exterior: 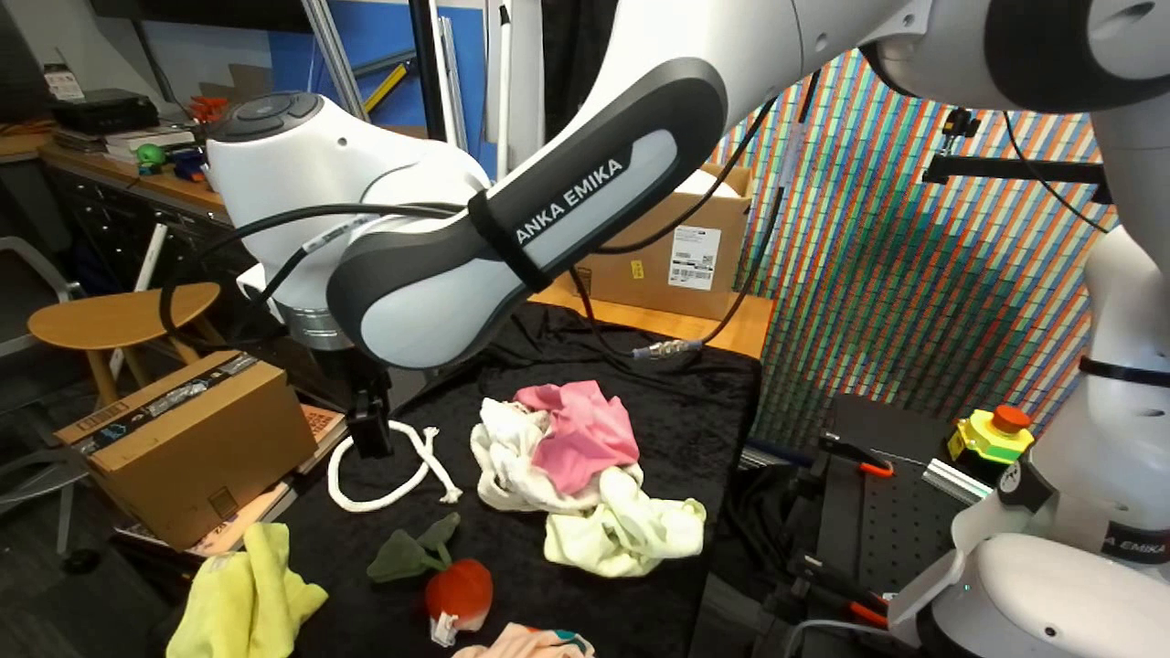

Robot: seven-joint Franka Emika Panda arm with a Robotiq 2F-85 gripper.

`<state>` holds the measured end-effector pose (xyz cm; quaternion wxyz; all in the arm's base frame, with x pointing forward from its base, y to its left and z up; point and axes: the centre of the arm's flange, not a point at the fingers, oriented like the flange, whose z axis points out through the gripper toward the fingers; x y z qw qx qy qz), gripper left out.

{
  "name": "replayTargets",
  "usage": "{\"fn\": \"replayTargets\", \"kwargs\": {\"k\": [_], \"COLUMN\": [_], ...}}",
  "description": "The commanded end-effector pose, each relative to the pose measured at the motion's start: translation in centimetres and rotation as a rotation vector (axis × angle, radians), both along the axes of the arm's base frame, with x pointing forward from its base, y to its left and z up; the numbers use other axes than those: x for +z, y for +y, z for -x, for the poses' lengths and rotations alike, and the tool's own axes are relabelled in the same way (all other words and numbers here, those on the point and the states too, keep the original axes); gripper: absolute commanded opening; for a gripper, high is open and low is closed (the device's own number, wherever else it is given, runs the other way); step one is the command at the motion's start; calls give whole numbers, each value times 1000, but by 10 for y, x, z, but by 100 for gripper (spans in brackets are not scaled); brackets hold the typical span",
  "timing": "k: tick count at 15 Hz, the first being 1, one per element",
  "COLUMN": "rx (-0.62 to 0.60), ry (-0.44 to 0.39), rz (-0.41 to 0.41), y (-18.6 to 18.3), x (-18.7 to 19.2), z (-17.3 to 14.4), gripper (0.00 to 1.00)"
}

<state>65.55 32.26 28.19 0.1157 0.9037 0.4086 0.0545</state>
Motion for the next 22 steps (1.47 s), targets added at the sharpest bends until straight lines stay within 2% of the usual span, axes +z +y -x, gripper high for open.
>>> {"fn": "replayTargets", "kwargs": {"k": [1,9,17,21,22], "rx": [-8,-48,-180,-171,-149], "ry": [-48,-97,-196,-191,-169], "rz": [-43,-100,-147,-109,-82], "y": [16,44,68,81,86], "x": [-4,-36,-65,-70,-71], "z": [-8,-14,-23,-36,-40], "gripper": [100,100,100,100,100]}}
